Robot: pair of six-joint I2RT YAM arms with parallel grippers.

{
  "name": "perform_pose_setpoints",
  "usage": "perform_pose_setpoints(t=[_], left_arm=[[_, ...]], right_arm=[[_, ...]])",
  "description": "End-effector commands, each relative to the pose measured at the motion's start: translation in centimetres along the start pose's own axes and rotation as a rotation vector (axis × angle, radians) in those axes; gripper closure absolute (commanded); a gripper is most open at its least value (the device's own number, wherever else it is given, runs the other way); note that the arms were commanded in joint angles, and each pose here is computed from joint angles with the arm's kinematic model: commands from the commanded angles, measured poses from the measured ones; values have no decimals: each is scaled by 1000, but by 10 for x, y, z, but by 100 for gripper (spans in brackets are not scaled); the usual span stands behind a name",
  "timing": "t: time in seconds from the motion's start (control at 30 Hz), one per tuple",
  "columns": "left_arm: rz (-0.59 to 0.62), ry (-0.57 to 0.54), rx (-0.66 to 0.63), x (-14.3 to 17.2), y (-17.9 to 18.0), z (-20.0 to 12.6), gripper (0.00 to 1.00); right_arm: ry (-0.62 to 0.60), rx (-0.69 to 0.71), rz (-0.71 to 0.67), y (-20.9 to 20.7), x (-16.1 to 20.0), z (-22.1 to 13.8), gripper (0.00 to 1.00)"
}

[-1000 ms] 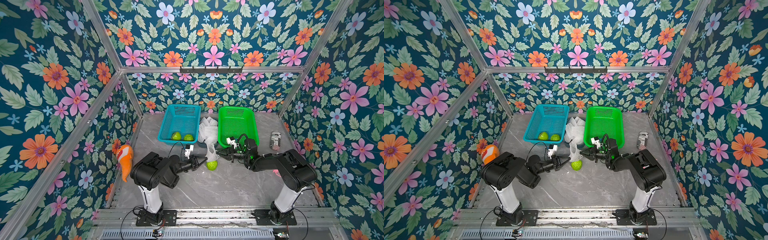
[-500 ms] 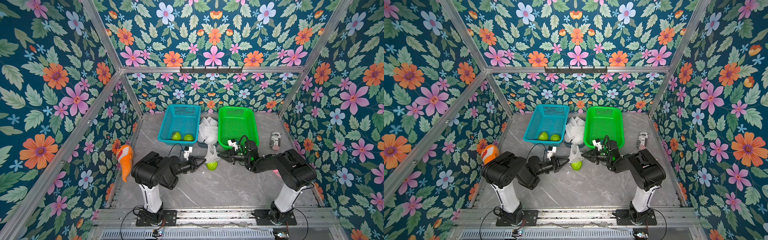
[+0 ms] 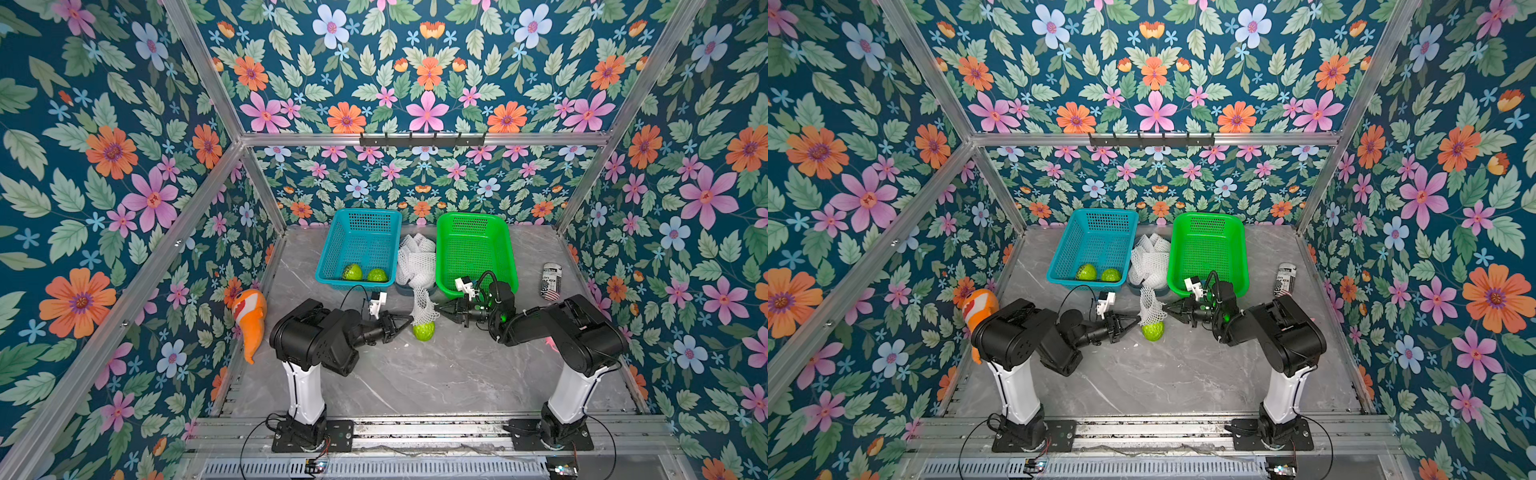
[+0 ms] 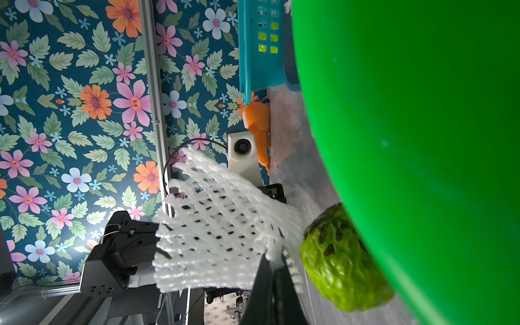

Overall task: Sleeve custard apples in foam nets
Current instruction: Put on the foam net on the custard apple.

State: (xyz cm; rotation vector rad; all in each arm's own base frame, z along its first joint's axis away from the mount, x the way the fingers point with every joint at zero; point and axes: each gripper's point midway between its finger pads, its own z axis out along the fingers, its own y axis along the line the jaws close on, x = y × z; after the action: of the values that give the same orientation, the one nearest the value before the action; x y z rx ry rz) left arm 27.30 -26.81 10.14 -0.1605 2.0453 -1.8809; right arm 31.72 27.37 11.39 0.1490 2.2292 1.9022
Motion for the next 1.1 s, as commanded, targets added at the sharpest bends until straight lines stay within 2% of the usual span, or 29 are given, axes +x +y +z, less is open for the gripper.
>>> perform_pose_setpoints(t=[0.0,0.4,0.8,1.07], left_arm=[[89,-7,82,-3,-22,0,100],[66,9,95,5,-31,-8,100],[39,18,58,11,-15,-9,100],[51,13,80,6,-24,-7,100]], right_arm=[[-7,18,56,-8,0,1,100],[5,19,99,-13,10,-4,100],[3,43,116,-30,15,-5,100],[-12,13,87,-14,9,-5,100]])
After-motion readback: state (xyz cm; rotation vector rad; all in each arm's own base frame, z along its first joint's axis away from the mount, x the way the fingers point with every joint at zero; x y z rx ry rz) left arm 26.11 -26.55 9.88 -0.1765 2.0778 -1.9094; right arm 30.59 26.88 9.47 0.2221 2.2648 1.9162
